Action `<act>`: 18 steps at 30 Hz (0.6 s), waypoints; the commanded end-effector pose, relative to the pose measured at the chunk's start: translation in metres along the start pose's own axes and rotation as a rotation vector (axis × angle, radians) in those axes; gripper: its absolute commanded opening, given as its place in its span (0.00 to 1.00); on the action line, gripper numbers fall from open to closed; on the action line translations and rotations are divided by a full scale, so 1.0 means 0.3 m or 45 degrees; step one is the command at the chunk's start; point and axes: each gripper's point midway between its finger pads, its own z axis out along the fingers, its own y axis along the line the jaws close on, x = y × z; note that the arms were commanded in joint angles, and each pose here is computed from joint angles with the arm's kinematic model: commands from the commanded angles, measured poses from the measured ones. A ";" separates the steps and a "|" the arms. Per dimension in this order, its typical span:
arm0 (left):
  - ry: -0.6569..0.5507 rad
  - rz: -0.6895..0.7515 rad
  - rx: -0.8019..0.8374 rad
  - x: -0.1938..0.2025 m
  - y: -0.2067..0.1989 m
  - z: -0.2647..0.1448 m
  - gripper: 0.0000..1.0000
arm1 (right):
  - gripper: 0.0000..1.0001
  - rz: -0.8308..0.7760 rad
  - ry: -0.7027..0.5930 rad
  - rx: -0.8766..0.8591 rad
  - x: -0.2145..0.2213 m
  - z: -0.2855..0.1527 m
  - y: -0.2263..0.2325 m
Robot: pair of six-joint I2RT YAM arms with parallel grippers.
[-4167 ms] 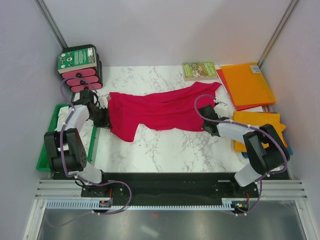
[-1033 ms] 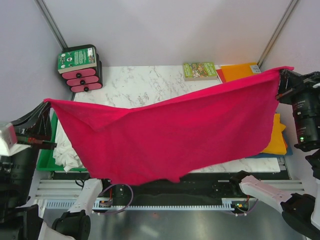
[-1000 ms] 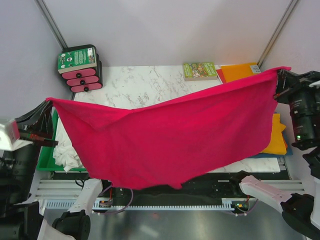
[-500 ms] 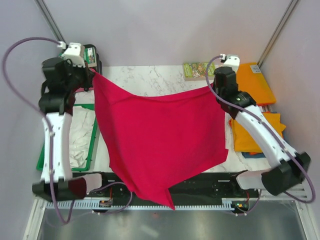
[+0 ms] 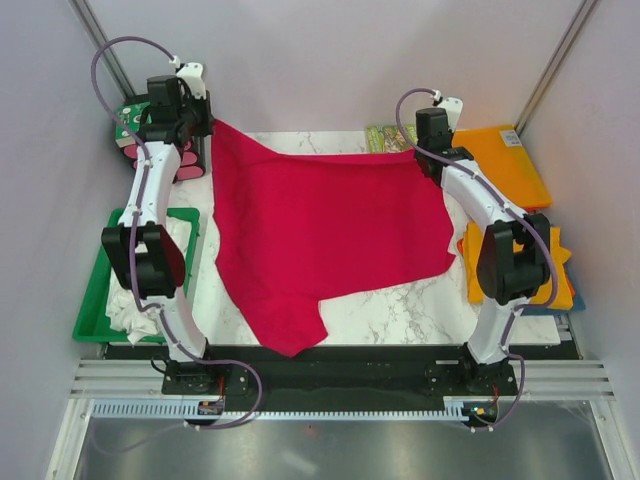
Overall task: Fold and stack the t-shirts
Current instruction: Flatten out the tshirt, then fold the flattened tshirt in 1/3 of the way
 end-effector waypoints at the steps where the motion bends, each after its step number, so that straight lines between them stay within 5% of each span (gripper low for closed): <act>1: -0.138 0.094 -0.053 -0.133 0.012 0.071 0.02 | 0.00 0.098 -0.093 0.001 -0.092 0.065 0.010; 11: -0.098 0.135 -0.042 -0.101 -0.061 0.267 0.02 | 0.00 0.115 -0.021 0.055 -0.006 0.258 -0.013; 18: -0.076 0.083 -0.021 -0.104 -0.094 0.236 0.02 | 0.00 0.160 -0.036 0.024 -0.054 0.269 -0.010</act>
